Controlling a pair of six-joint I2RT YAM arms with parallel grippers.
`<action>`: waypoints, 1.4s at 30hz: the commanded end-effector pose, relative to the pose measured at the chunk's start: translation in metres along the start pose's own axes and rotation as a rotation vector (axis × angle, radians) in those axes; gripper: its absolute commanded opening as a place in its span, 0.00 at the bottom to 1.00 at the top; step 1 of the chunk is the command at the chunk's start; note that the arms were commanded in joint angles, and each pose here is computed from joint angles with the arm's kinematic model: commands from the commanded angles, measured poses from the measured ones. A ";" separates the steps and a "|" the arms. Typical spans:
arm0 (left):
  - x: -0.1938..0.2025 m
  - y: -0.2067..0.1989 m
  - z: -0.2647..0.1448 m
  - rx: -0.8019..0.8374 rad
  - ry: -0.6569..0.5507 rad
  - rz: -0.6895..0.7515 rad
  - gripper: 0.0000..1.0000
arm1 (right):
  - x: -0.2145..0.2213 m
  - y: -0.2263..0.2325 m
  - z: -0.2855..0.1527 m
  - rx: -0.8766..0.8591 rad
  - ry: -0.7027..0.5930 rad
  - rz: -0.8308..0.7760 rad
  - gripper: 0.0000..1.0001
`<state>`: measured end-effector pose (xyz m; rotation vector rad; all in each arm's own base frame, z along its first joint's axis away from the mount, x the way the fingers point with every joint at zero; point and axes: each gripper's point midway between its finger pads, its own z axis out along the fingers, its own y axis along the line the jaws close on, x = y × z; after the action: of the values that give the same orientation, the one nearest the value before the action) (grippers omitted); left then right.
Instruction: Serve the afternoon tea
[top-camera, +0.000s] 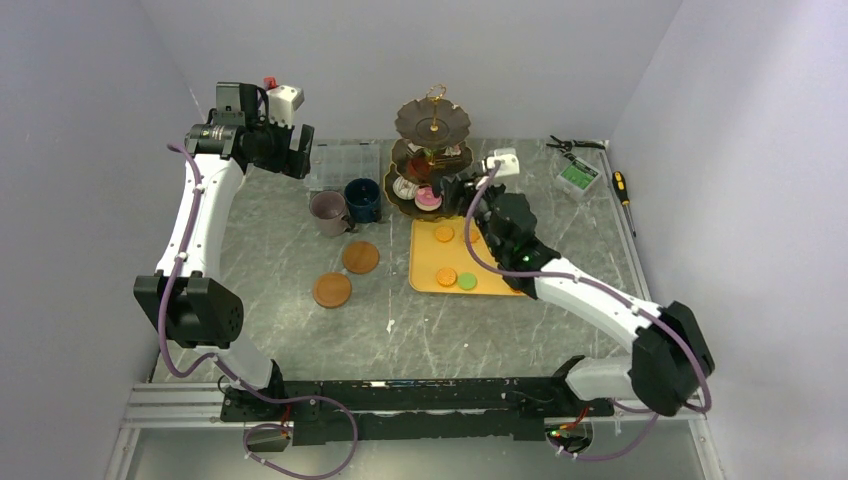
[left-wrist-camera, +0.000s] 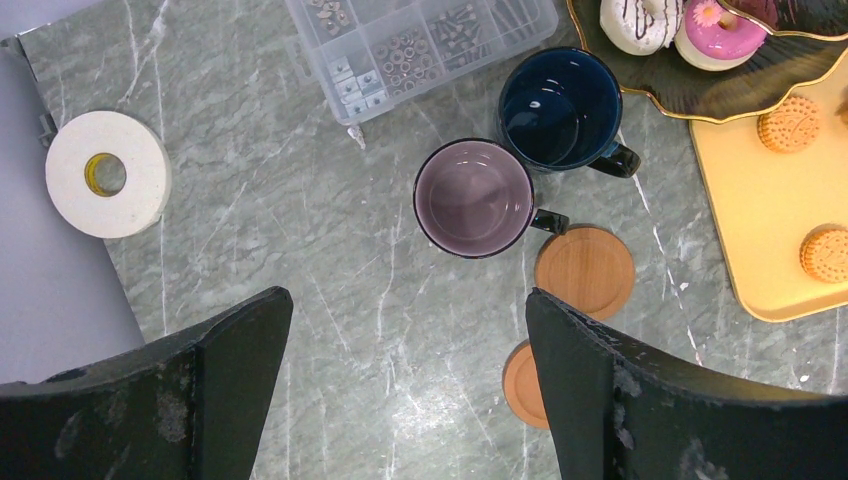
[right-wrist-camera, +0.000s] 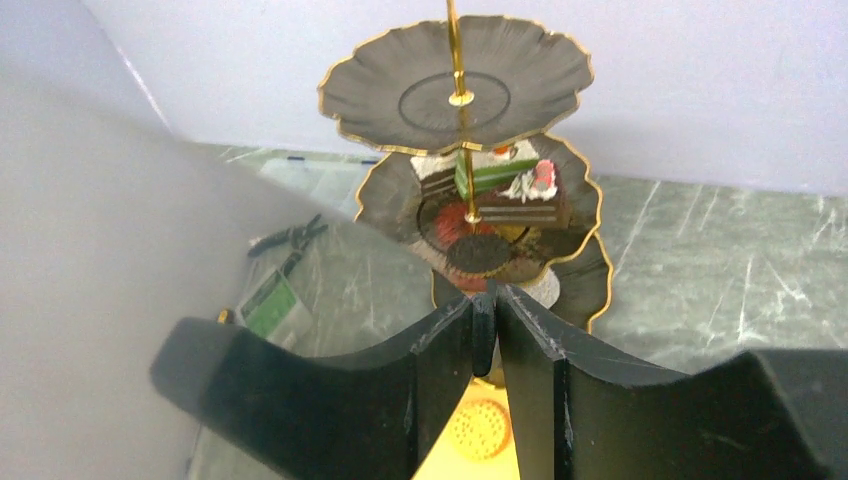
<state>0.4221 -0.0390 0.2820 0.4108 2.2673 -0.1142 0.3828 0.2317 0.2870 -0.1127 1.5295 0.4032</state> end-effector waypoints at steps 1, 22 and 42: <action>-0.014 0.000 -0.008 0.002 -0.044 -0.018 0.93 | 0.030 0.001 -0.037 -0.007 0.096 0.016 0.63; -0.009 0.001 -0.007 -0.005 -0.032 -0.029 0.93 | 0.134 -0.024 -0.127 0.055 0.349 -0.012 0.64; -0.008 0.003 -0.004 -0.012 -0.023 -0.026 0.93 | 0.164 -0.032 -0.114 0.103 0.357 -0.071 0.61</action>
<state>0.4214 -0.0387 0.2812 0.3880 2.2756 -0.1217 0.2748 0.1905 0.1010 -0.2013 1.9605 0.2364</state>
